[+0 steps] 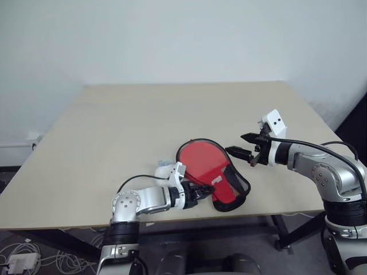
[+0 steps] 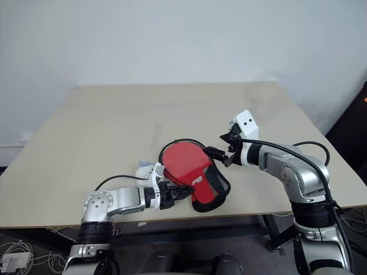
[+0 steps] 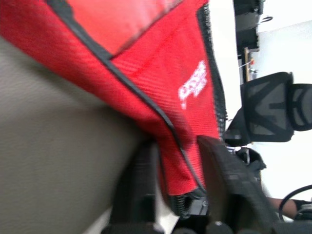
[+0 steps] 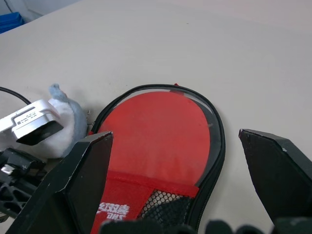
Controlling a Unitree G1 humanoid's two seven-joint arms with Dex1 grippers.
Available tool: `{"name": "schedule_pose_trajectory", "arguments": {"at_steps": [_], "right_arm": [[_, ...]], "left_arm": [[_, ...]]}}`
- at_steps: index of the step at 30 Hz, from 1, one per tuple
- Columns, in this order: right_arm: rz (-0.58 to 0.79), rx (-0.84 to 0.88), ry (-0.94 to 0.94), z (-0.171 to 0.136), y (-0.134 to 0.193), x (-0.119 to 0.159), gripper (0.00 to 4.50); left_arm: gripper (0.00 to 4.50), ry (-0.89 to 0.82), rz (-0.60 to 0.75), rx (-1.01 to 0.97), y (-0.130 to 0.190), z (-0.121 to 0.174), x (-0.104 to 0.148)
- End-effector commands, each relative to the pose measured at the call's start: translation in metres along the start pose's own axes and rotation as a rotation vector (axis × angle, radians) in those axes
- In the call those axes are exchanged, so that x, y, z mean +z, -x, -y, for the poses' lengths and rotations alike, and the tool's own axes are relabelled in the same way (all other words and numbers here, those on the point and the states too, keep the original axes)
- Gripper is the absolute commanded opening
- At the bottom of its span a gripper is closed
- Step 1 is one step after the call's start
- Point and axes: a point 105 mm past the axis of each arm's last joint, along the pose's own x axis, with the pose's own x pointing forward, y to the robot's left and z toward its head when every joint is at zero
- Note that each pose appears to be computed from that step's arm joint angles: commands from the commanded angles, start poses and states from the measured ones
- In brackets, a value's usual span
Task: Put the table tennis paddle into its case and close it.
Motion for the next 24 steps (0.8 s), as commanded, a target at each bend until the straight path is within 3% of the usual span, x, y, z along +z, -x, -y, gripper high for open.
{"name": "schedule_pose_trajectory", "arguments": {"at_steps": [1,13,24], "right_arm": [[0.065,0.006,0.031,-0.006,0.004,0.018,4.50],[0.067,0.005,0.025,-0.007,0.002,0.018,4.50],[0.031,0.039,0.082,-0.009,0.000,0.012,4.50]], "left_arm": [[0.03,0.104,-0.091,0.109,-0.004,-0.034,-0.022],[0.03,-0.044,-0.171,-0.059,0.017,-0.008,-0.025],[0.03,-0.139,-0.263,-0.069,0.057,-0.012,-0.036]]}}
